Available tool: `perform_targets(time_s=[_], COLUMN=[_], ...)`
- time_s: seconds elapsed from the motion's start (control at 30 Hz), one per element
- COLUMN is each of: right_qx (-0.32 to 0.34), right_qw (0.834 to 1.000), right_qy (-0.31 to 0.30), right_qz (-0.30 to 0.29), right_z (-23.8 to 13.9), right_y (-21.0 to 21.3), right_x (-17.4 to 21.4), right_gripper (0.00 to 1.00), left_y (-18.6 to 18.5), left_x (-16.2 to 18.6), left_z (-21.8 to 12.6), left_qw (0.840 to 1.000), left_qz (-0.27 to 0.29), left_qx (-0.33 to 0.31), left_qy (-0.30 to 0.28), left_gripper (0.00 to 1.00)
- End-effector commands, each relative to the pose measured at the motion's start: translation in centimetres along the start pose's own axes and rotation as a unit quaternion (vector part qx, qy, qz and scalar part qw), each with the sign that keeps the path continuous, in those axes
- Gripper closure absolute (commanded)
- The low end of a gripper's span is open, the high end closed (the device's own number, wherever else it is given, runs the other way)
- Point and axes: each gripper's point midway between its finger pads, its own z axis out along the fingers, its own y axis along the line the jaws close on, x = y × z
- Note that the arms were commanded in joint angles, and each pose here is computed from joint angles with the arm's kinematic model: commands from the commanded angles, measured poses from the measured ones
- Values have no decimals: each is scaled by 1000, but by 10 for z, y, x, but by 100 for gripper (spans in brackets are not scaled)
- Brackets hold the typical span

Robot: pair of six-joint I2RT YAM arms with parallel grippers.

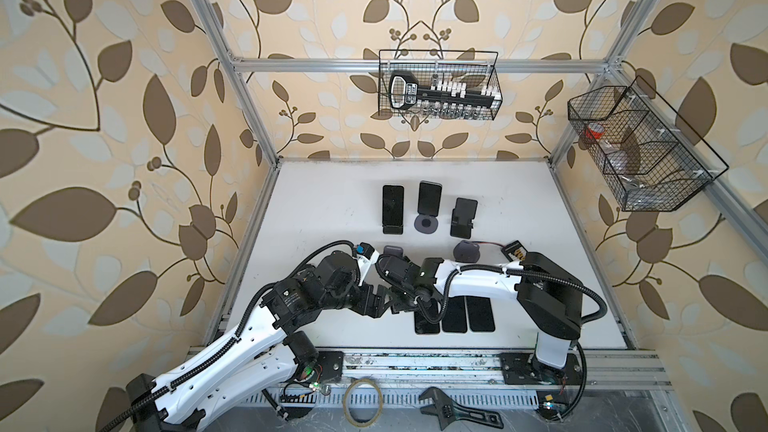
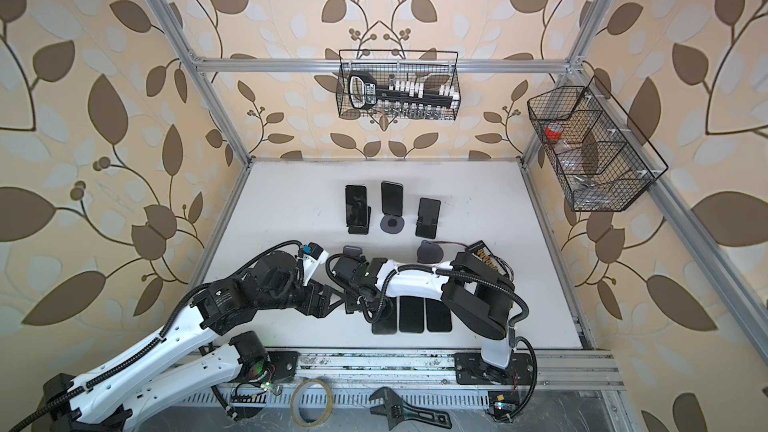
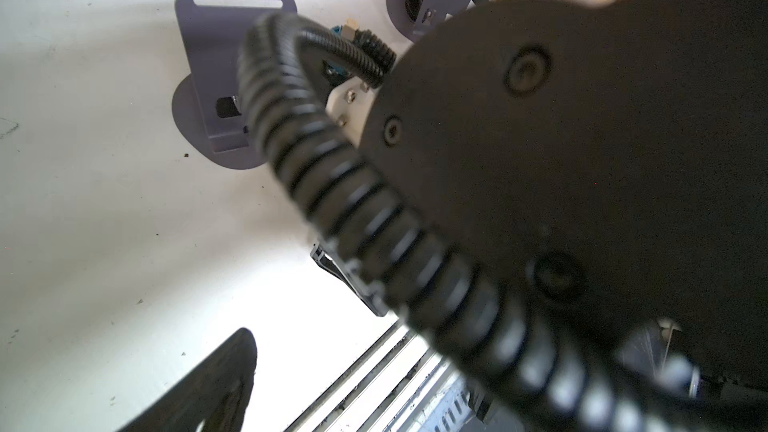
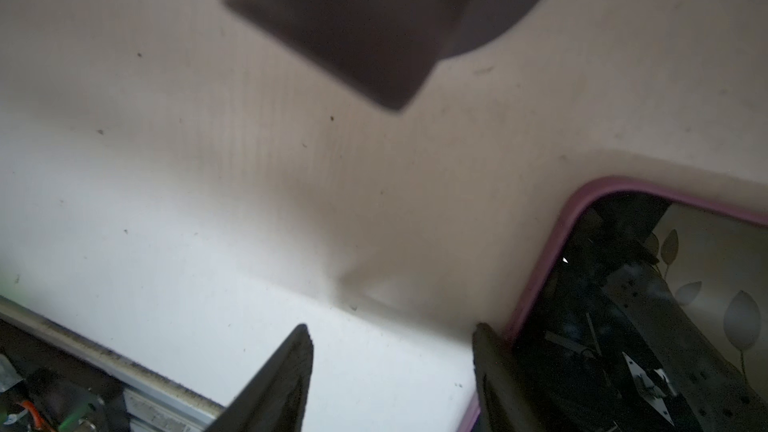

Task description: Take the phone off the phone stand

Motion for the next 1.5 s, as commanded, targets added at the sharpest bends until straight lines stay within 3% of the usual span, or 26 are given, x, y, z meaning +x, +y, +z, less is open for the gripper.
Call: perform_targets(time_s=[0.0, 0.6, 1.07, 1.47], right_qx=[25, 26, -14, -3], right_qw=[1000, 1000, 998, 996], right_qy=[0, -9, -55, -91], right_qz=[8, 12, 10, 21], right_z=[2, -5, -44, -73], right_y=[-12, -14, 2, -25], right_x=[1, -2, -21, -34], right_gripper=[37, 37, 37, 37], left_y=[-1, 0, 8, 26], left_x=[2, 2, -5, -14], left_z=[0, 1, -6, -3], left_qw=[1000, 1000, 999, 996], left_qz=[4, 2, 6, 2], left_qx=[1, -1, -26, -75], left_qy=[-1, 0, -27, -54], left_gripper=[6, 6, 6, 6])
